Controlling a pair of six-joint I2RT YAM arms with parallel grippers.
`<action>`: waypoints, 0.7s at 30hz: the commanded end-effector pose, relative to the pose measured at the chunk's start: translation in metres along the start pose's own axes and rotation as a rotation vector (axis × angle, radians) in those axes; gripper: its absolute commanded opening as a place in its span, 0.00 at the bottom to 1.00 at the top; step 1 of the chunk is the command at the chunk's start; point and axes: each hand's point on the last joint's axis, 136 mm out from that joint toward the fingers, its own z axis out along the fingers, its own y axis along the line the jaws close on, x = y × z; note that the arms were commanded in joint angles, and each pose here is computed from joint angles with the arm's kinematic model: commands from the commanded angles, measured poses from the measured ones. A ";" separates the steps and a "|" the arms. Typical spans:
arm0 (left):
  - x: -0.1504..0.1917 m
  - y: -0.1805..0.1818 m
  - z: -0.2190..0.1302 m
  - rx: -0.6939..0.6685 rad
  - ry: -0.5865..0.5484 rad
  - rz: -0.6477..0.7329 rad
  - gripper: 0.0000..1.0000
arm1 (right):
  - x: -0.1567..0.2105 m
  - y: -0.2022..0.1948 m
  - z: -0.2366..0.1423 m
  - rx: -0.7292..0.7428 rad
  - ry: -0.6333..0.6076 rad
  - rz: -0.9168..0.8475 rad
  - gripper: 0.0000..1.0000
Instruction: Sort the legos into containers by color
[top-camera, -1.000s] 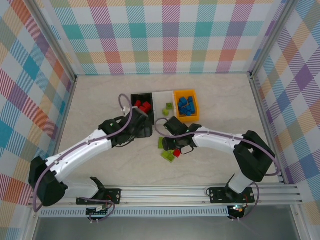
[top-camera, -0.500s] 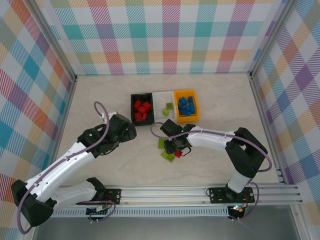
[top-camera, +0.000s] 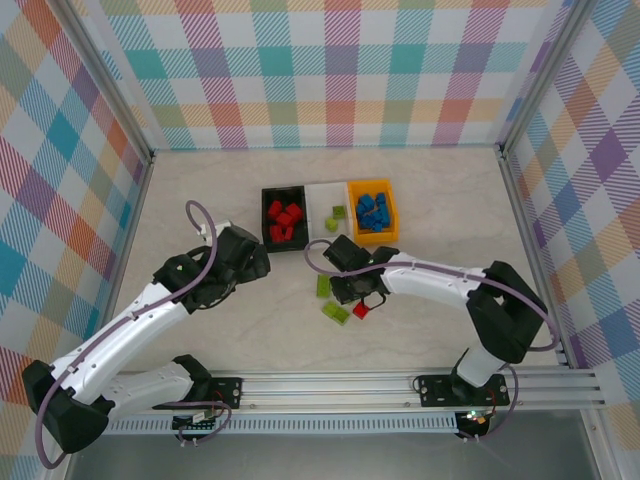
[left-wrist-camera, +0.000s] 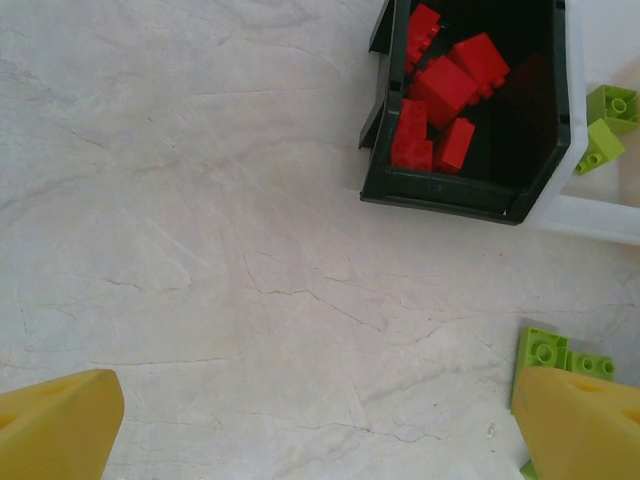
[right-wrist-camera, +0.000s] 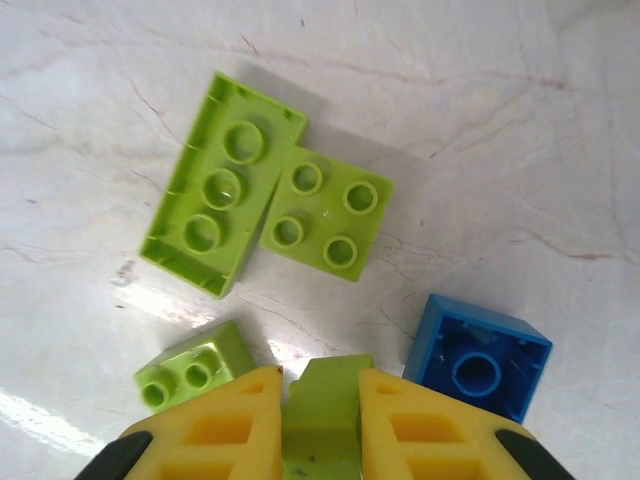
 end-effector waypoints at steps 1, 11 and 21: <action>0.005 0.002 0.005 -0.010 0.020 0.010 1.00 | -0.026 0.000 -0.028 -0.027 -0.079 0.042 0.19; 0.044 -0.013 0.030 0.078 0.146 0.006 1.00 | -0.173 -0.029 -0.048 -0.054 -0.293 0.186 0.20; 0.079 -0.046 0.050 0.201 0.276 0.034 1.00 | -0.239 -0.050 0.016 -0.036 -0.244 0.271 0.25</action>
